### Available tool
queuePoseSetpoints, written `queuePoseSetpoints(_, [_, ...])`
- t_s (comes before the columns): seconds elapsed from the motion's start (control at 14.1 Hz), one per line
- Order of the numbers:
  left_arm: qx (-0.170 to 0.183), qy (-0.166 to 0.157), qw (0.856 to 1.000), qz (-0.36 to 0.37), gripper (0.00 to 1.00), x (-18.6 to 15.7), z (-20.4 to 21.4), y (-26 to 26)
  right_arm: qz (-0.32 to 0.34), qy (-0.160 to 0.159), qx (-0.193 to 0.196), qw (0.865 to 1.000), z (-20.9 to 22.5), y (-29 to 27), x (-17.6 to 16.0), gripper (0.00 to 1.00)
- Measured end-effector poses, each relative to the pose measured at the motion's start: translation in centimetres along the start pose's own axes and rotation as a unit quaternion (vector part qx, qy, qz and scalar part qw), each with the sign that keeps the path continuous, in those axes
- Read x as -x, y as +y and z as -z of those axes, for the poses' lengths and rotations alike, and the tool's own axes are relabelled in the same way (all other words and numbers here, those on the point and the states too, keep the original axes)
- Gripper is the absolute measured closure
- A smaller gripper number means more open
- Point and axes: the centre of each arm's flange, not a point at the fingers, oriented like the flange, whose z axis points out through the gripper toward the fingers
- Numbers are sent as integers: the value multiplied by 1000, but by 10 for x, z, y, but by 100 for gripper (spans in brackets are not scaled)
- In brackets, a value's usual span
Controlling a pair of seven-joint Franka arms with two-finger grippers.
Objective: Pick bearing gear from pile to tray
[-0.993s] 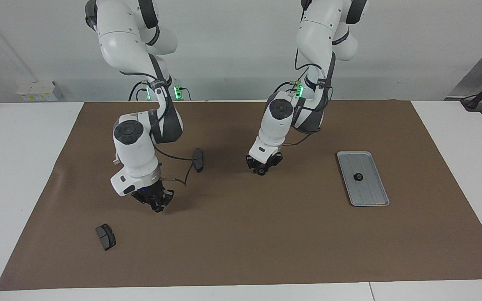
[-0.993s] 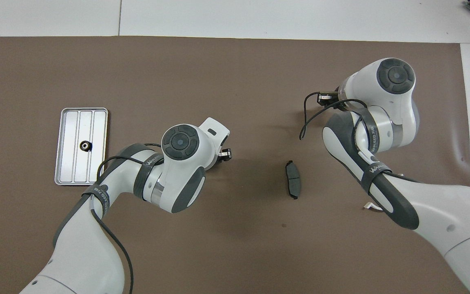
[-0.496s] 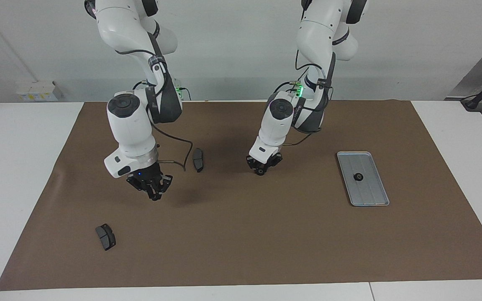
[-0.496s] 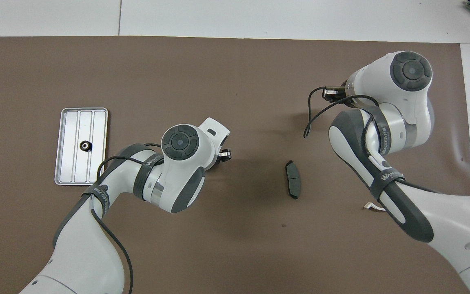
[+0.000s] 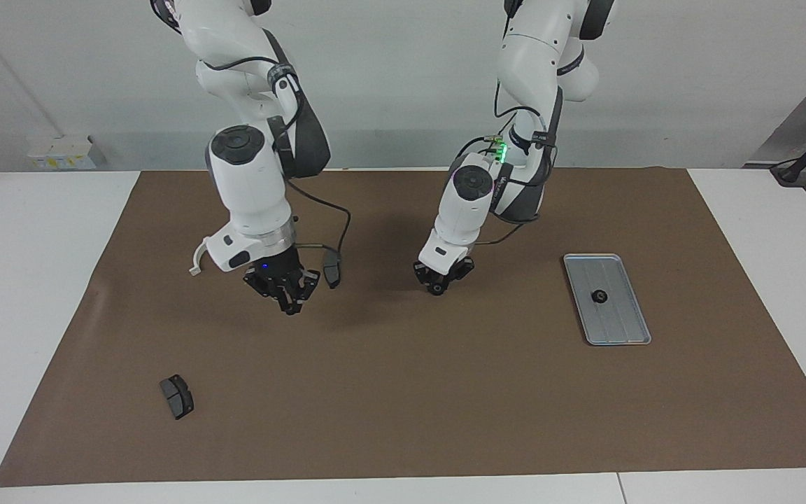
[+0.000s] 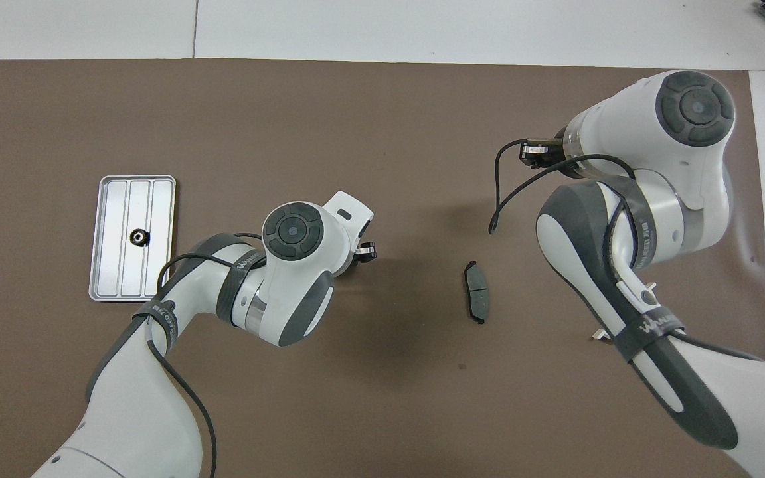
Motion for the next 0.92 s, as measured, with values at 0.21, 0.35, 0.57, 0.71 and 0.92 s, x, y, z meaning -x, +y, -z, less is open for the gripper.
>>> queuePoseSetpoints(0.21, [-12, -18, 1000, -2, 64, -35, 30, -42, -9, -8, -3, 1000, -7, -41, 29, 77])
queuePoseSetpoints(0.35, [-19, -36, 999, -23, 64, -58, 59, -91, -15, -10, -8, 1000, -15, -71, 50, 77])
queuePoseSetpoints(0.57, [-19, -56, 998, -34, 64, -86, 104, -183, -23, -9, -20, 1000, -29, -107, 78, 77])
queuePoseSetpoints(0.71, [-15, -61, 997, -49, 64, -99, 118, -242, -24, -12, -23, 999, -39, -126, 94, 77])
queuePoseSetpoints(0.92, [-11, -70, 996, -50, 64, -105, 113, -300, -27, -19, -25, 999, -61, -154, 122, 77])
